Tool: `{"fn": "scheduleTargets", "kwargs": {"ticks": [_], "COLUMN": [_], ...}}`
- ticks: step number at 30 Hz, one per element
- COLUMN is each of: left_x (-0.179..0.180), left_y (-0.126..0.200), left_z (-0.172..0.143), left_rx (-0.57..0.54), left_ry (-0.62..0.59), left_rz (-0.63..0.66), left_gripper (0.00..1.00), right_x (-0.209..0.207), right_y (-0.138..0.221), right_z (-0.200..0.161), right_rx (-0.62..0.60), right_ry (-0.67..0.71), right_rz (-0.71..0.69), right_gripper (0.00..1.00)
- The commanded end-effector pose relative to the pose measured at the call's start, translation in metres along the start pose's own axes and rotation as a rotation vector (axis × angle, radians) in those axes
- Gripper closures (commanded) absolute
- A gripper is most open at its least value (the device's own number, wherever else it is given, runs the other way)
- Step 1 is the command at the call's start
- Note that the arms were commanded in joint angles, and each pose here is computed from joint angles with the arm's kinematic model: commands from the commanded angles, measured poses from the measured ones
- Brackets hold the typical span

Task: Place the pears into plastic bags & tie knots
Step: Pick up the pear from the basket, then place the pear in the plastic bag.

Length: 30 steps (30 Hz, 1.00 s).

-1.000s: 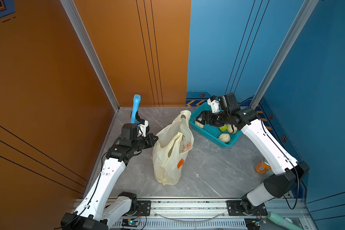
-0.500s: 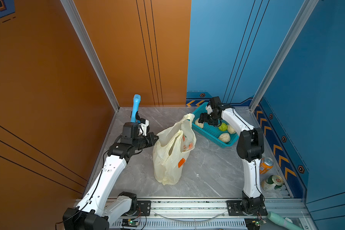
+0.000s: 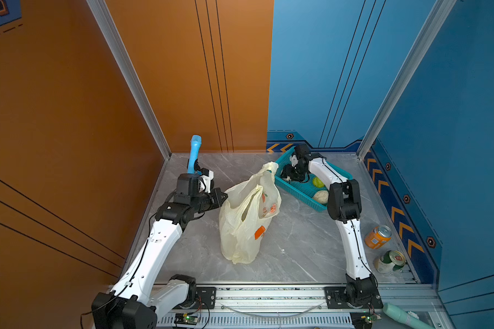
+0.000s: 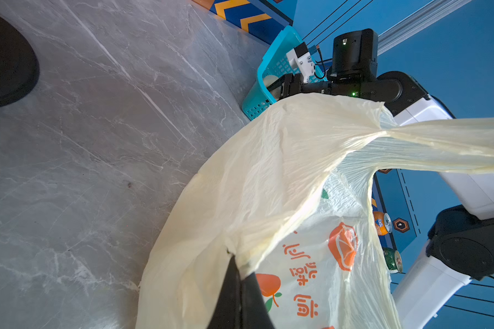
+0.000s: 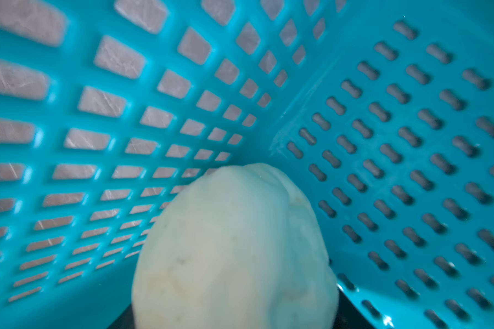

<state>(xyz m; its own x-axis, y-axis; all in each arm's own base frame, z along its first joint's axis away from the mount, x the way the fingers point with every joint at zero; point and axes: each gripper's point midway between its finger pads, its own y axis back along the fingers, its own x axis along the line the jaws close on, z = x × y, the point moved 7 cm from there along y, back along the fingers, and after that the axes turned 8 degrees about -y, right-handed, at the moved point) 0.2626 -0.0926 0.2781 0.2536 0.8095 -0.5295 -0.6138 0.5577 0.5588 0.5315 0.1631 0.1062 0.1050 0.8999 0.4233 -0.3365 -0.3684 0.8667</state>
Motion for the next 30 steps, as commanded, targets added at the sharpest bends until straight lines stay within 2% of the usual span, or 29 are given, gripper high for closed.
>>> {"fn": "scheduleTargets", "kwargs": {"ticks": [1, 5, 11, 15, 19, 25, 30], "left_x": [-0.007, -0.007, -0.009, -0.009, -0.009, -0.006, -0.005], "left_y": [0.003, 0.003, 0.001, 0.0, -0.002, -0.004, -0.003], "left_z": [0.011, 0.011, 0.012, 0.012, 0.012, 0.009, 0.008], "left_rx": [-0.024, -0.028, -0.036, -0.041, -0.045, -0.047, -0.049], "left_ry": [-0.013, -0.017, -0.023, -0.026, -0.024, -0.012, -0.009], "left_rz": [-0.021, -0.022, -0.031, -0.034, -0.039, -0.042, -0.039], "left_gripper": [1.0, 1.0, 1.0, 1.0, 1.0, 1.0, 1.0], "right_x": [0.013, 0.025, 0.043, 0.059, 0.067, 0.082, 0.097], "right_y": [0.029, 0.061, 0.126, 0.18, 0.212, 0.246, 0.257], "right_z": [0.011, 0.011, -0.01, -0.047, -0.097, -0.17, -0.215], "right_rx": [-0.07, -0.113, -0.146, -0.146, -0.1, -0.059, -0.014], "right_ry": [0.011, 0.027, 0.061, 0.105, 0.145, 0.201, 0.244], "right_rz": [0.045, 0.068, 0.102, 0.155, 0.173, 0.191, 0.187], "right_gripper": [0.44, 0.53, 0.54, 0.54, 0.53, 0.53, 0.52]}}
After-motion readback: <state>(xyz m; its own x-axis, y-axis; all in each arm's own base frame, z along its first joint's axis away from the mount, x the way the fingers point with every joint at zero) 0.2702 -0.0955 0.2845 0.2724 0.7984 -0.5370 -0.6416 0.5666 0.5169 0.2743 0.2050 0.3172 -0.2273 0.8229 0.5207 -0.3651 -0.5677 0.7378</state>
